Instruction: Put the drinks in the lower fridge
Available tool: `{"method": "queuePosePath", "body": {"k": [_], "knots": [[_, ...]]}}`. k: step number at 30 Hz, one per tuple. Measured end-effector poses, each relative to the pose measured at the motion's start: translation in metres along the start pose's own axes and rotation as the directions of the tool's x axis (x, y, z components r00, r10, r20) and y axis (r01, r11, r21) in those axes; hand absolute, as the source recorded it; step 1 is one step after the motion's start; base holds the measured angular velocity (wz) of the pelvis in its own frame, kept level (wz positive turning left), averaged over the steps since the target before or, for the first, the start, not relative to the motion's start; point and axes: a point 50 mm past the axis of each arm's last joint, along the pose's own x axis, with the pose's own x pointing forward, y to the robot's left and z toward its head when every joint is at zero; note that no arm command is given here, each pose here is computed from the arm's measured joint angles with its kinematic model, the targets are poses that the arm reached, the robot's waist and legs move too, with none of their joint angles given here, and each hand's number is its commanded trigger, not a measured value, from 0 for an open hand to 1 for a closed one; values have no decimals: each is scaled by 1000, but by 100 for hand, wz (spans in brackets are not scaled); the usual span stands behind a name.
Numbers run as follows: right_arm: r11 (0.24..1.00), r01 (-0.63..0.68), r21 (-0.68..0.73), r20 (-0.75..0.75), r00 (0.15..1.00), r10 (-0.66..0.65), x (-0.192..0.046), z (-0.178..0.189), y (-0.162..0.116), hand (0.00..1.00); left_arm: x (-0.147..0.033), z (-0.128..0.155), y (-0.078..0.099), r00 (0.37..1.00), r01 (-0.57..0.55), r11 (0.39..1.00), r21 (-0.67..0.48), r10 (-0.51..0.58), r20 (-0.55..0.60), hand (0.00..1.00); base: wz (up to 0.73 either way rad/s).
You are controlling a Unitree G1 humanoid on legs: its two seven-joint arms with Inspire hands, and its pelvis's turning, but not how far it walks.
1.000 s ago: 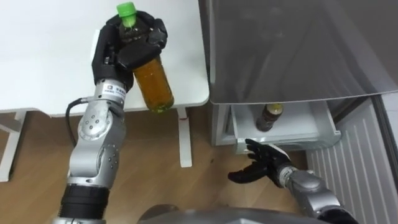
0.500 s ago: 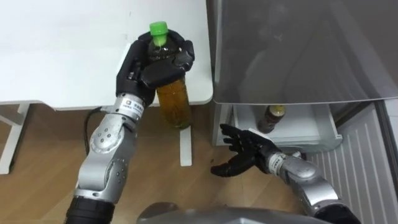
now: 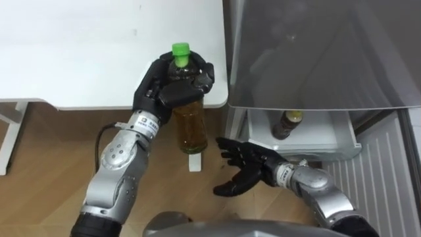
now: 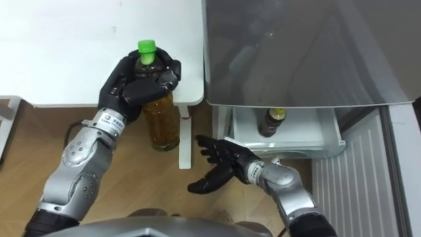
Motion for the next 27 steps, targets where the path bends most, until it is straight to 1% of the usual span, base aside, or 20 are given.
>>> {"method": "queuePosePath", "body": {"k": [6,10,14,22,27], "knots": [[999,-42,-5,12,999,42,2,3,4,0,-3,-15,-9,997,48,999,-15,-49,-59,100,0],[997,-56,50,45,998,53,1,6,5,0,-5,-26,-9,992,62,998,-24,-65,-109,100,1],[994,-75,84,64,996,70,3,6,8,0,-6,-34,-12,987,72,995,-69,-81,-139,100,1],[991,-83,110,73,994,75,2,5,9,0,-7,-39,-19,980,108,991,-82,-120,-157,100,4],[986,-87,145,78,994,76,-1,1,10,0,-8,-40,-20,979,113,989,-94,-127,-162,100,1]]}}
